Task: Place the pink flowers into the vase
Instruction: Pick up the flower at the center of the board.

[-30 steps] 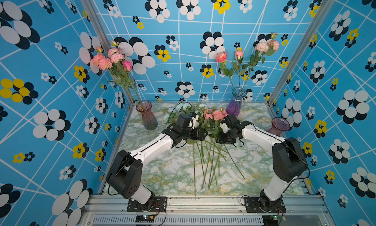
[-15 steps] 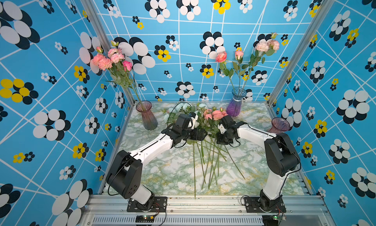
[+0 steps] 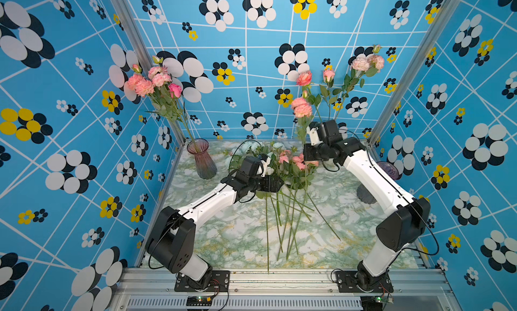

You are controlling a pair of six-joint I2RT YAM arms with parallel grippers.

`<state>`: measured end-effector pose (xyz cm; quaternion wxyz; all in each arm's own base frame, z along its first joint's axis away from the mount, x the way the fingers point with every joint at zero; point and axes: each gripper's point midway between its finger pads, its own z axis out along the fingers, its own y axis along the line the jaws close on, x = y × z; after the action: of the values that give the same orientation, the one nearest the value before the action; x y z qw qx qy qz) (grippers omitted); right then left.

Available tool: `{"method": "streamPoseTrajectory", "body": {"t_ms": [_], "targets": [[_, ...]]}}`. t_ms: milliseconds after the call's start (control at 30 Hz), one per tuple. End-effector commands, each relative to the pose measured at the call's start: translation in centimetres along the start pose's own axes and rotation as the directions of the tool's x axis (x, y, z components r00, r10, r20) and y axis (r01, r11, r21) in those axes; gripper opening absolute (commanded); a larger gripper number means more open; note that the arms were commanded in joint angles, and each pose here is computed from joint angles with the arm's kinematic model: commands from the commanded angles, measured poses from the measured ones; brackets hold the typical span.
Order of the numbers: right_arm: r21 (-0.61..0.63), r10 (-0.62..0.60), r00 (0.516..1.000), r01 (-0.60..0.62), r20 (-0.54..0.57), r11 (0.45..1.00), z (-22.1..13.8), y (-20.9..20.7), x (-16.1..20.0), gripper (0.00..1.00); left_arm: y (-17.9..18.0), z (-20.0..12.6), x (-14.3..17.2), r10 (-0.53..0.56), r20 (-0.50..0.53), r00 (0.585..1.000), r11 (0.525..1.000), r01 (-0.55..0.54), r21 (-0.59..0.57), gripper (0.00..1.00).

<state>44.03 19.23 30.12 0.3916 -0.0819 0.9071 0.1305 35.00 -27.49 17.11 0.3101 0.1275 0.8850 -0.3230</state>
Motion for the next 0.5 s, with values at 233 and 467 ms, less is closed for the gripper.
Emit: {"method": "streamPoseTrajectory", "body": {"t_ms": [233, 467], "targets": [[0.262, -0.073, 0.842, -0.083, 0.535, 0.961, -8.7, -8.5, -16.8, 0.0, -0.4, -0.7, -0.7, -0.005, 0.009, 1.0, 1.0, 0.005, 0.013, 1.0], [0.415, -0.191, 0.707, -0.158, 0.681, 0.896, -9.3, -12.3, -24.0, 0.0, 0.2, -1.2, -0.9, -0.009, 0.013, 1.0, 1.0, 0.009, 0.003, 1.0]]}}
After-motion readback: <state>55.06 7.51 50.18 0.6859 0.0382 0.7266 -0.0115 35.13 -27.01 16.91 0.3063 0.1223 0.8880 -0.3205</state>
